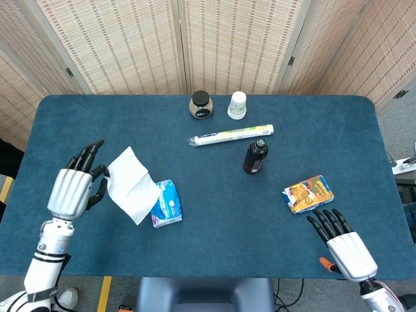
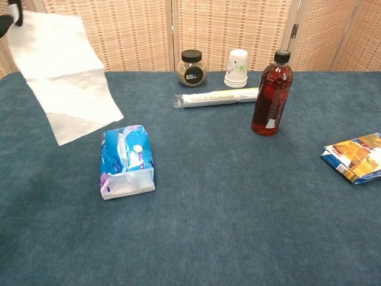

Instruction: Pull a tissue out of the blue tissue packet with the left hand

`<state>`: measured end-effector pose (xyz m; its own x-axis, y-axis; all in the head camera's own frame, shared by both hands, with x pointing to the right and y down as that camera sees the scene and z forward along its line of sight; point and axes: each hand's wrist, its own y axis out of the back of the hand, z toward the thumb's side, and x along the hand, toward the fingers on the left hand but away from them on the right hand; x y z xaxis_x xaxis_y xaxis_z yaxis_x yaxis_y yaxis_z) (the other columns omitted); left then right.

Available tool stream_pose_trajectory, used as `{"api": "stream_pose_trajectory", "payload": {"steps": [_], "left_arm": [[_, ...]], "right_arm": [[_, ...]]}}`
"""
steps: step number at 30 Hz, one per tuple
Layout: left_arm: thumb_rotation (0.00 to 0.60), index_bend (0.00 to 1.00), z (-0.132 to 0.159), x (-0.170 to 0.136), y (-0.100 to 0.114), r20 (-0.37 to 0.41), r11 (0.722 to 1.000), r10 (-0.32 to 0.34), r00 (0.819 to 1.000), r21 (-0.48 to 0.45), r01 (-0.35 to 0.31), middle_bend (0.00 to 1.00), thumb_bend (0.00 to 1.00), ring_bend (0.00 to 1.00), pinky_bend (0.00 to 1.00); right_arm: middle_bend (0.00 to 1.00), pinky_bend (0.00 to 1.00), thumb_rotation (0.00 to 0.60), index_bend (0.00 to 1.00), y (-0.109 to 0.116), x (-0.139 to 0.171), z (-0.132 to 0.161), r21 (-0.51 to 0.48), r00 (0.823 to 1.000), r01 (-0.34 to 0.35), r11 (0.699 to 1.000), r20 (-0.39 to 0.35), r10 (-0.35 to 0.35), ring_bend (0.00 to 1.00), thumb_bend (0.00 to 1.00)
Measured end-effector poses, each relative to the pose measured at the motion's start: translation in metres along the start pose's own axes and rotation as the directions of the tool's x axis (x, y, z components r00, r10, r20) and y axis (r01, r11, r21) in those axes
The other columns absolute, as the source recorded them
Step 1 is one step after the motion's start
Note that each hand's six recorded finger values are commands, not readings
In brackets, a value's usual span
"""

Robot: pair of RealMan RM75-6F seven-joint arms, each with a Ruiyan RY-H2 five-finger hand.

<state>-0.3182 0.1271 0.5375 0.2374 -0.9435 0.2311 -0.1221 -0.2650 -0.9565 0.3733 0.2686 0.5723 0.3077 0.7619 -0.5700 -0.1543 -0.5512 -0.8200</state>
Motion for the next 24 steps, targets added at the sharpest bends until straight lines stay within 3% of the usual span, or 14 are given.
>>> {"api": "stream_pose_trajectory", "payload": {"steps": [7, 14, 19, 22, 24], "left_arm": [[0.6, 0.61, -0.063, -0.057, -0.028, -0.122, 0.999, -0.027, 0.992, -0.028, 0.023, 0.1, 0.6, 0.12, 0.3], [0.6, 0.58, -0.085, -0.1, -0.057, -0.185, 0.999, -0.032, 0.982, -0.032, 0.027, 0.09, 0.59, 0.1, 0.28], [0.6, 0.41, -0.084, -0.116, -0.062, -0.189, 0.999, -0.025, 0.982, -0.035, 0.018, 0.03, 0.56, 0.04, 0.22], [0.6, 0.09, -0.084, -0.119, -0.062, -0.189, 0.999, -0.026, 0.982, -0.037, 0.019, 0.0, 0.42, 0.0, 0.13], [0.6, 0.02, -0.084, -0.123, -0.061, -0.194, 0.999, -0.027, 0.981, -0.041, 0.019, 0.0, 0.36, 0.0, 0.12]], "right_arm": [[0.0, 0.0, 0.6, 0.0, 0.001, -0.001, -0.001, 0.002, 1.0, 0.005, 1.0, 0.008, -0.005, 0.0, 0.03], [0.0, 0.0, 0.6, 0.0, 0.001, -0.001, 0.0, 0.004, 1.0, 0.008, 1.0, 0.013, -0.008, 0.0, 0.03], [0.0, 0.0, 0.6, 0.0, 0.002, -0.002, -0.002, 0.0, 1.0, 0.011, 1.0, 0.02, -0.011, 0.0, 0.03], [0.0, 0.0, 0.6, 0.0, 0.002, -0.002, -0.003, 0.0, 1.0, 0.011, 1.0, 0.024, -0.011, 0.0, 0.03], [0.0, 0.0, 0.6, 0.0, 0.002, -0.002, -0.004, 0.0, 1.0, 0.013, 1.0, 0.026, -0.013, 0.0, 0.03]]}}
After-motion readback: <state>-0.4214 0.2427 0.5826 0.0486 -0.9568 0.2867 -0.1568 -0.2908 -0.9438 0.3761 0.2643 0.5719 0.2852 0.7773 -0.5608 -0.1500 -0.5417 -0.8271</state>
